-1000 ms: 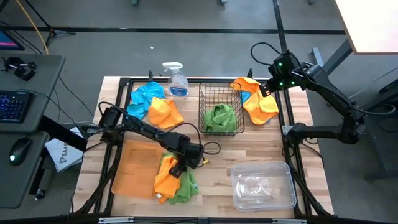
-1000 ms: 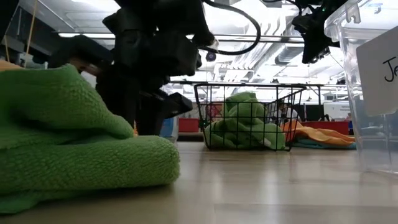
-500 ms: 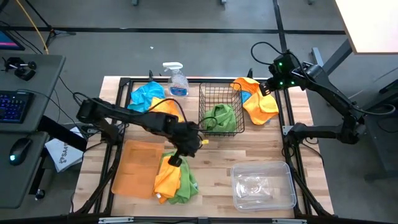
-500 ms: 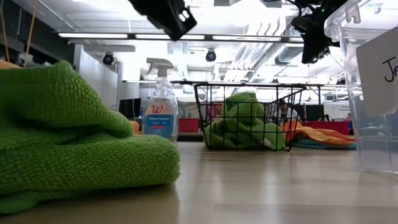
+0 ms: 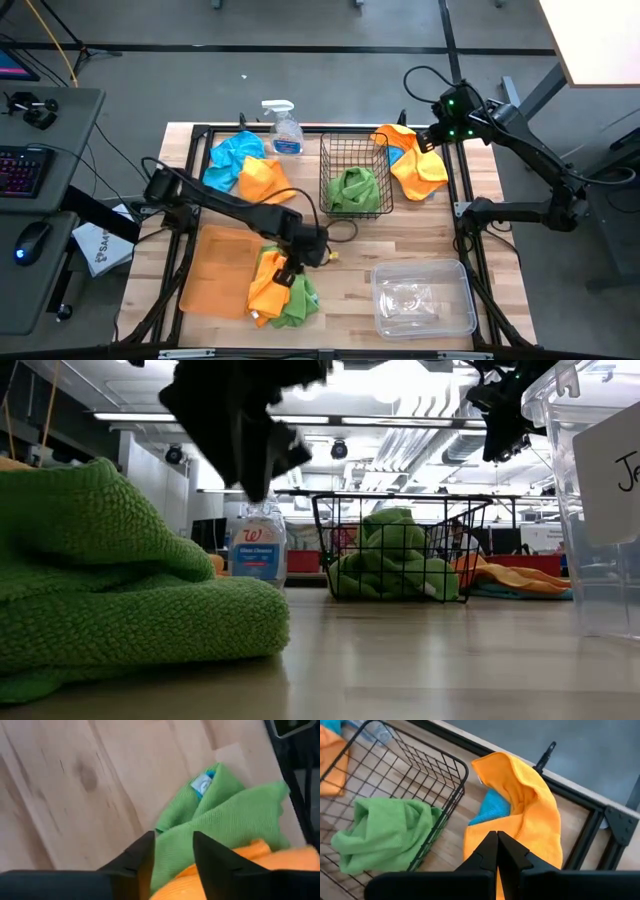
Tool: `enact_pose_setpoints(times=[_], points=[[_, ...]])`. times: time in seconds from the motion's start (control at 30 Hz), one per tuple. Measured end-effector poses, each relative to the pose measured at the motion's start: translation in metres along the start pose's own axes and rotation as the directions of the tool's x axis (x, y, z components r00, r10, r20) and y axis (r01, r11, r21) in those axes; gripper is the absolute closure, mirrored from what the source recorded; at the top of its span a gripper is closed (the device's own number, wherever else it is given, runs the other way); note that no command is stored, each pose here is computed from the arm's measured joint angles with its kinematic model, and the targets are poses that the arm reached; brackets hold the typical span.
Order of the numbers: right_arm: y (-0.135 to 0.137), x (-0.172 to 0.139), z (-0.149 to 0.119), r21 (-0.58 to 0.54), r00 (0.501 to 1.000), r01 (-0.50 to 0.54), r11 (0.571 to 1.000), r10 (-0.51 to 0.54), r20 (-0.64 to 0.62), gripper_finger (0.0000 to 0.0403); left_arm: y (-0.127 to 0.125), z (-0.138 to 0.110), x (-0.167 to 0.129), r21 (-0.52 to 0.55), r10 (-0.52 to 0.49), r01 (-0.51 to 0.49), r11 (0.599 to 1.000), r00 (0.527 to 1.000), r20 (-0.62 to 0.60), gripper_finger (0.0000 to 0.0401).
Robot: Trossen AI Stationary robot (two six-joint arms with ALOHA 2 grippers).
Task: Sort microfiber towel by color & place in baskets
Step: Put the green microfiber cloth into the mesh basket
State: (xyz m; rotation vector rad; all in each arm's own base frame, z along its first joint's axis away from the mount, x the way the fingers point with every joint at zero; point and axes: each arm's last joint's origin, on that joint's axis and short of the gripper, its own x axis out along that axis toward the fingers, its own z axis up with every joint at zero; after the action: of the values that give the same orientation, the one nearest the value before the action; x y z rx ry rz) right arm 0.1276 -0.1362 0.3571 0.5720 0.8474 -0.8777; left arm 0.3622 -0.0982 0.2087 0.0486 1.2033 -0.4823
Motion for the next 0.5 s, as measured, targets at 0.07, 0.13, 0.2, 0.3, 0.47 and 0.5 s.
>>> enact_pose_setpoints(times=[0.07,0.13,0.2,0.3,0.47,0.5], points=[[0.002,0.000,0.000,-0.034,1.000,-0.005,0.999,0.005,0.000,0.0403,-0.005,0.000,0.004,-0.085,-0.006,0.006,0.996,1.000,-0.006,0.0251],[0.004,0.000,0.000,-0.055,1.000,-0.014,0.998,0.015,0.007,0.0402,-0.012,0.003,0.006,-0.180,-0.016,0.018,0.983,1.000,0.009,0.0232],[0.007,0.000,0.001,-0.058,0.999,-0.032,0.998,0.033,0.018,0.0402,-0.020,0.005,0.008,-0.257,-0.041,0.046,0.965,0.999,0.023,0.0214],[0.013,-0.001,0.000,-0.030,0.997,-0.075,0.997,0.075,0.017,0.0402,-0.033,0.009,0.009,-0.300,-0.065,0.077,0.951,0.997,0.052,0.0195],[0.028,-0.002,-0.006,0.017,0.991,-0.133,0.991,0.134,-0.017,0.0402,-0.048,0.008,0.019,-0.299,0.004,0.006,0.954,0.999,0.034,0.0183],[0.032,-0.003,-0.008,0.026,0.989,-0.141,0.990,0.142,-0.026,0.0402,-0.049,0.007,0.021,-0.296,0.025,-0.017,0.955,0.999,0.022,0.0183]])
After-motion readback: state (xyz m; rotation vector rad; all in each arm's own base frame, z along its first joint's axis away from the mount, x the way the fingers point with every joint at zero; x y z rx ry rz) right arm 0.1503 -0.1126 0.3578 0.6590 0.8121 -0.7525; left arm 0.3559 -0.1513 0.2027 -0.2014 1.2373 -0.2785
